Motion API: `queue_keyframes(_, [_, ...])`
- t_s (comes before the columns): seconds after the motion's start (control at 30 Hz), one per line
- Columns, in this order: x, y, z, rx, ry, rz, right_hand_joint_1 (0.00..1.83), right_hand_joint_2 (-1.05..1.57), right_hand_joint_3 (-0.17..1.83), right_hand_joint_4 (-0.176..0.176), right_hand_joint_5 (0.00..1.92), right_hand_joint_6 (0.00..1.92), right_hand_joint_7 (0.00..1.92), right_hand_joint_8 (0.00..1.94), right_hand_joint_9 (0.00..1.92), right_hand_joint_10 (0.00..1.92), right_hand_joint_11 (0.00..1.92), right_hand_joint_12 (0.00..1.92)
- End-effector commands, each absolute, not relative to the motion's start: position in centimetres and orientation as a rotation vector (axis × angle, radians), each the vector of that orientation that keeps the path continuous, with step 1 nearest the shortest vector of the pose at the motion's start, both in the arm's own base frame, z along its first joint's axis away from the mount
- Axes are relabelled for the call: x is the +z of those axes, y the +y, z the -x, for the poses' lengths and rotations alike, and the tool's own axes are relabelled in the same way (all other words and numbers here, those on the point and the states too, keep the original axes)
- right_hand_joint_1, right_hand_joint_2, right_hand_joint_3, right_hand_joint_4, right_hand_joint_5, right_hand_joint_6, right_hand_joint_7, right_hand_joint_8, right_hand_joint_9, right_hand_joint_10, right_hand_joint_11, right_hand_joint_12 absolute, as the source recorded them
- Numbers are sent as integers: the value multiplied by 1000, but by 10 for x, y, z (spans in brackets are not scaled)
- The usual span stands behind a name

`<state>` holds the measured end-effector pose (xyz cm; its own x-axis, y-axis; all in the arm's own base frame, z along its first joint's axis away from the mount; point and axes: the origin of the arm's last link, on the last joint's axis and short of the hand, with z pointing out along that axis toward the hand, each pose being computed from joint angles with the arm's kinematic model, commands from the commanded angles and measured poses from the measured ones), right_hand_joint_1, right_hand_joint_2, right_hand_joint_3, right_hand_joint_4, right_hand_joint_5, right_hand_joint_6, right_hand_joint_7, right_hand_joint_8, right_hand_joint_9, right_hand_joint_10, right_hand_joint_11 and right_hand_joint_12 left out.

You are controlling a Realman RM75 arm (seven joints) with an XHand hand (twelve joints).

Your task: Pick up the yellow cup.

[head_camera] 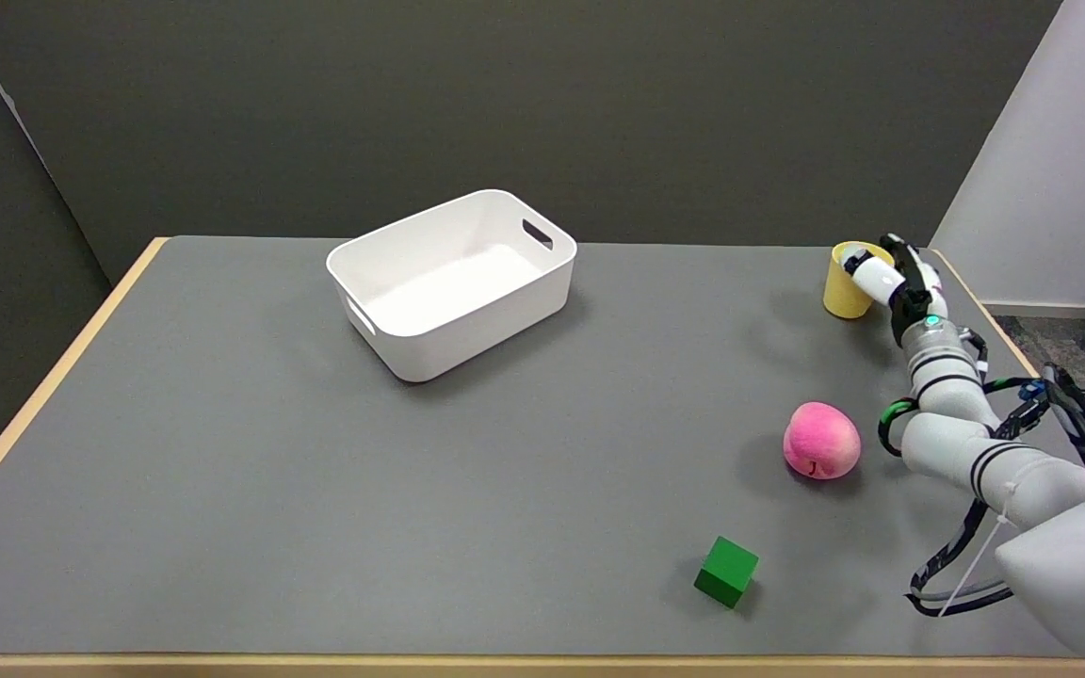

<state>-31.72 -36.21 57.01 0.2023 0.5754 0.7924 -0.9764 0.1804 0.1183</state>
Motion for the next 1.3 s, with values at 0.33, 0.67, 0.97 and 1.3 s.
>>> queue_keyframes(0.33, [574,-364,294,1239,-621,-831,678,612,987,-55,52,255,69,216,24,308,-1,626])
queue_keyframes(0.67, [571,-367,298,1184,-644,-841,656,599,976,-51,45,263,57,184,13,318,-1,595])
queue_keyframes(0.97, [569,-370,299,1158,-659,-845,656,603,965,-51,29,257,28,168,-1,299,-1,531])
queue_keyframes(1.3, [567,-372,299,1153,-663,-848,663,610,954,-48,19,260,13,177,-1,272,-1,488])
